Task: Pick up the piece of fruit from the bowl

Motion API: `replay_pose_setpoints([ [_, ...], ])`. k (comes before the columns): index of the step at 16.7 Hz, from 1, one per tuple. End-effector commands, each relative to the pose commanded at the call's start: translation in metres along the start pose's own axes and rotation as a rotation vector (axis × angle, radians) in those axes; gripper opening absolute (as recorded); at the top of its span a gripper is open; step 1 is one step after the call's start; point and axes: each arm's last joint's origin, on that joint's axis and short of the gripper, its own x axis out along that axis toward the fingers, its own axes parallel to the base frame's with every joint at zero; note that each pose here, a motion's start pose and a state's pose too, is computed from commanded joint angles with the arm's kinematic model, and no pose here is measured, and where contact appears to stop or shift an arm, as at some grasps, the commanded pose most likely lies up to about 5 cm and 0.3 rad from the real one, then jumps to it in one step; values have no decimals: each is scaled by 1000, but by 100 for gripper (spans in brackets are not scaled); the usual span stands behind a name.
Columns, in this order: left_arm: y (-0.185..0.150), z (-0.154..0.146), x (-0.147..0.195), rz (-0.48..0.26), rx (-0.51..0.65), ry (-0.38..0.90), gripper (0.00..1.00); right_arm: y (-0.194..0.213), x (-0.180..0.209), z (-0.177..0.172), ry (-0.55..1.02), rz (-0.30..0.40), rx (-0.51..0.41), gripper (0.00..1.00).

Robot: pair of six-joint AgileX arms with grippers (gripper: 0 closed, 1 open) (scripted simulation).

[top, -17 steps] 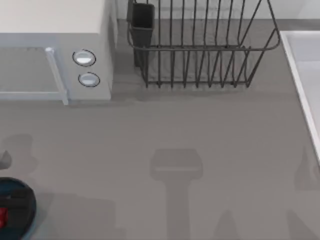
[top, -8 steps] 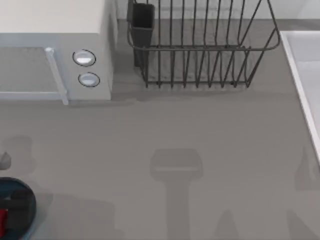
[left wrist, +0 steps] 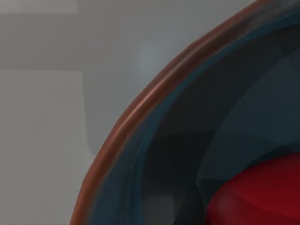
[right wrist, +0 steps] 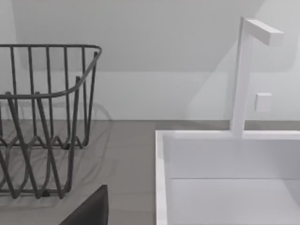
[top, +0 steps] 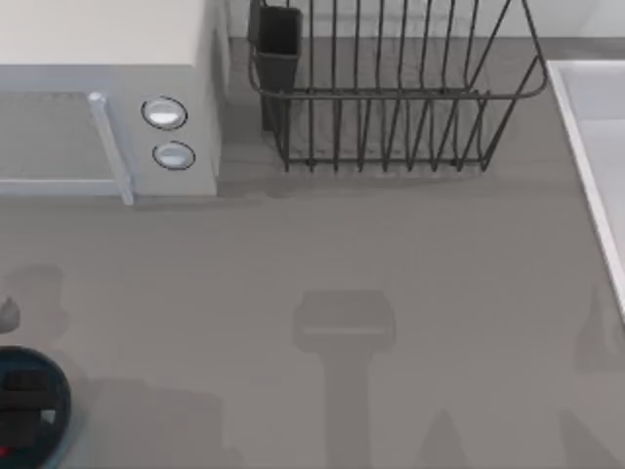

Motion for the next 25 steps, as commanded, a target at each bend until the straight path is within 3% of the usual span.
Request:
replay_pose_setpoints([
  [3,0,0,0,0,0,0,2,0,0,0,0,0,0,100],
  [4,0,0,0,0,0,0,0,0,0,0,0,0,0,100],
  [11,0,0,0,0,0,0,0,0,0,0,0,0,0,100],
  [12,0,6,-20,25,1,-56,0,0,0,0,0,0,0,100],
  [16,1,15,-33,24,1,-46,0,0,0,0,0,0,0,100],
  [20,4,37,-86,23,2,-30,0,0,0,0,0,0,0,100],
  [25,4,40,-189,22,2,-16,0,0,0,0,0,0,0,100],
])
